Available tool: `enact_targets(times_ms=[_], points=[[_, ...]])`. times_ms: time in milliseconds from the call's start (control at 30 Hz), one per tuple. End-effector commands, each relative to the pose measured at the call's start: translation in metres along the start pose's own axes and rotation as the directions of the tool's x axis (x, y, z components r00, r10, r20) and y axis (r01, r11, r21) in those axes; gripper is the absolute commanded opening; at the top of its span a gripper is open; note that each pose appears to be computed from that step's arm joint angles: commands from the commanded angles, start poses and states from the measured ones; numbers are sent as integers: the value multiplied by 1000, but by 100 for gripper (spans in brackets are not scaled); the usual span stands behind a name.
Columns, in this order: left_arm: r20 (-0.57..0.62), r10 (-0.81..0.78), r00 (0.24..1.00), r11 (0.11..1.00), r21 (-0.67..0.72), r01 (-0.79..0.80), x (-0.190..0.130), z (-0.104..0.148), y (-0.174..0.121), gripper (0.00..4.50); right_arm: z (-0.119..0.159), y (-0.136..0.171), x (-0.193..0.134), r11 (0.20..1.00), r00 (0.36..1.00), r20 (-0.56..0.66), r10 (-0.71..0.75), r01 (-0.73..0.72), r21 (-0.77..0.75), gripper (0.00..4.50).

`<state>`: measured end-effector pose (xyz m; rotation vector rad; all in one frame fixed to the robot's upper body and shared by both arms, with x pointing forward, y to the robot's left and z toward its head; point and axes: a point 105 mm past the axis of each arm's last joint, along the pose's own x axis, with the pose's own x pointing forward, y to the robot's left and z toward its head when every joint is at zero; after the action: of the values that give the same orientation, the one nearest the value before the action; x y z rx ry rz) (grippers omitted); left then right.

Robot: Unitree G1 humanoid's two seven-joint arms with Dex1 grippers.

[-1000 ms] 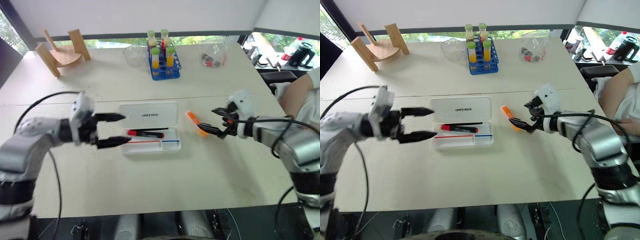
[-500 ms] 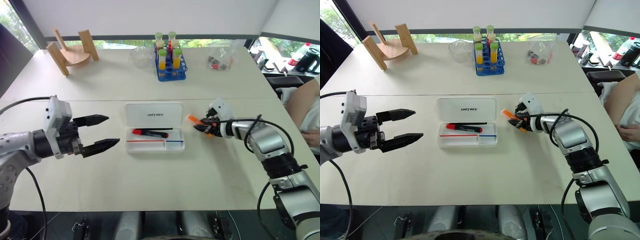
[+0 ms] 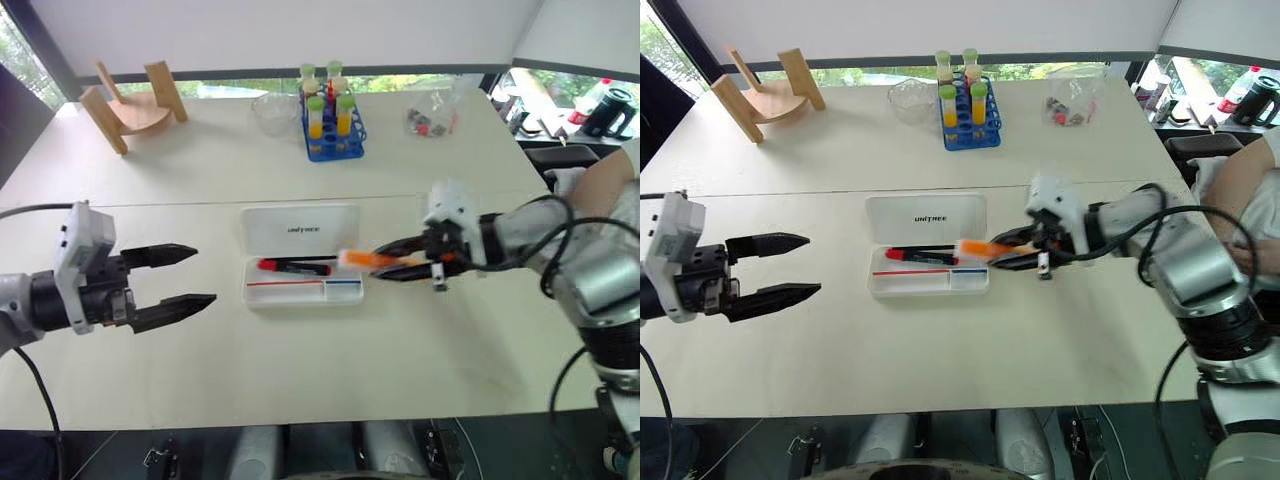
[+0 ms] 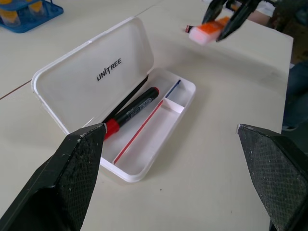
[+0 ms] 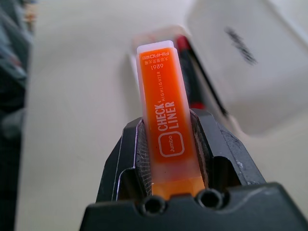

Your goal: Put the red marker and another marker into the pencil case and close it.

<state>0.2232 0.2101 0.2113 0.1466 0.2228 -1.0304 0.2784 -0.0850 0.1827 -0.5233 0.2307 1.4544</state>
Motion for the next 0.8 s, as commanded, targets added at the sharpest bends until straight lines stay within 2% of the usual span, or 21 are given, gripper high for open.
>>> enact_targets(times_ms=[33, 133, 267, 567, 800], points=[[16, -7, 1000, 999, 49, 6, -4, 12, -1, 450, 15, -3, 40, 996, 998, 43, 50, -47, -77, 80], [15, -17, 1000, 999, 48, 16, -3, 12, -4, 450, 10, -8, 72, 995, 998, 21, 61, -59, -80, 80], [30, -36, 999, 999, 35, 35, -1, 15, -9, 450, 4, -15, 99, 995, 999, -9, 52, -53, -79, 80], [30, -70, 997, 997, 25, 69, -1, 19, -18, 450, -1, -13, 124, 992, 995, -35, 93, -96, -79, 80], [31, -65, 997, 997, 31, 64, 0, 20, -17, 450, 3, -18, 123, 993, 997, -28, 72, -74, -88, 434]])
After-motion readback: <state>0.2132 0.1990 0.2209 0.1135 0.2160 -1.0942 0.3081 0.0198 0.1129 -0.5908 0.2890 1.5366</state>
